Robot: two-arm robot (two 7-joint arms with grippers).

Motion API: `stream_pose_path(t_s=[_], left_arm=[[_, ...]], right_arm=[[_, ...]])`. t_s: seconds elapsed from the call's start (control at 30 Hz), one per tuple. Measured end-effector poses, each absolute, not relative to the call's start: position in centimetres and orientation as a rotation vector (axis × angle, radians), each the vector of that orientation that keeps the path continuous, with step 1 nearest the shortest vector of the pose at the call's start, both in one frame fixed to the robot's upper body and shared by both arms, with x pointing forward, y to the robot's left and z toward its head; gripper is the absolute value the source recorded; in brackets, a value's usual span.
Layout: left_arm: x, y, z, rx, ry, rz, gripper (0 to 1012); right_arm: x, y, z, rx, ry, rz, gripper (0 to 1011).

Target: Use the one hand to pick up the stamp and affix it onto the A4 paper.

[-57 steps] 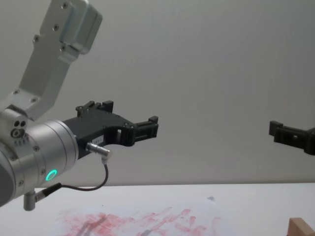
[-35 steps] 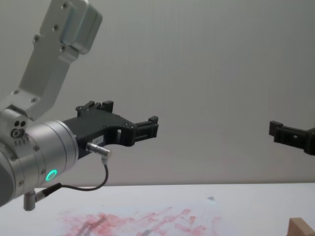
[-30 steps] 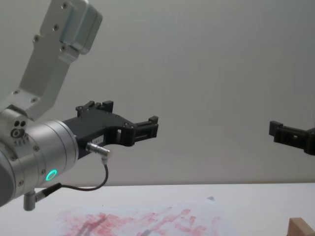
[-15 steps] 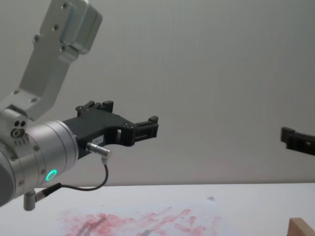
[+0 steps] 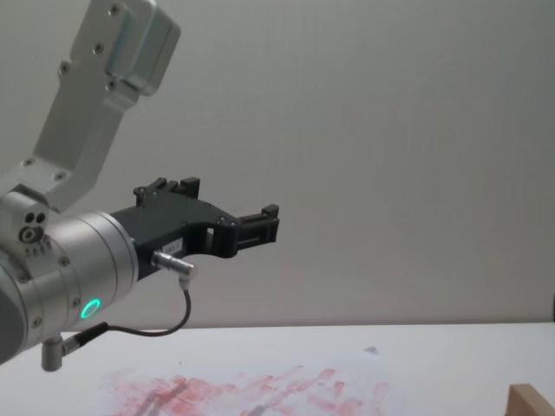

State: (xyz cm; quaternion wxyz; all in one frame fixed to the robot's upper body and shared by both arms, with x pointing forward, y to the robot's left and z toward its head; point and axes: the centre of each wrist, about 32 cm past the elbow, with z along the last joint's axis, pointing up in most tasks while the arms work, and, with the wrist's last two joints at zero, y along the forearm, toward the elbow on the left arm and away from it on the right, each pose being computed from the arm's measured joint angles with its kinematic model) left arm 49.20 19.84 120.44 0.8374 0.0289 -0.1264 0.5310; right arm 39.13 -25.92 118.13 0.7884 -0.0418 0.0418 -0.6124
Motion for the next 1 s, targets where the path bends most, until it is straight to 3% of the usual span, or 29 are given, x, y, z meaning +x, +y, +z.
stream_pose_path(t_s=[0.43, 1.0], left_arm=[[49.2, 19.8, 120.4, 0.061, -0.268, 1.124, 1001], [49.2, 19.8, 120.4, 0.061, -0.268, 1.124, 1001]], right_arm=[[39.5, -25.7, 117.7, -0.202, 0.185, -1.324, 1001], [42.5, -24.3, 116.7, -0.314, 0.234, -1.274, 1001]])
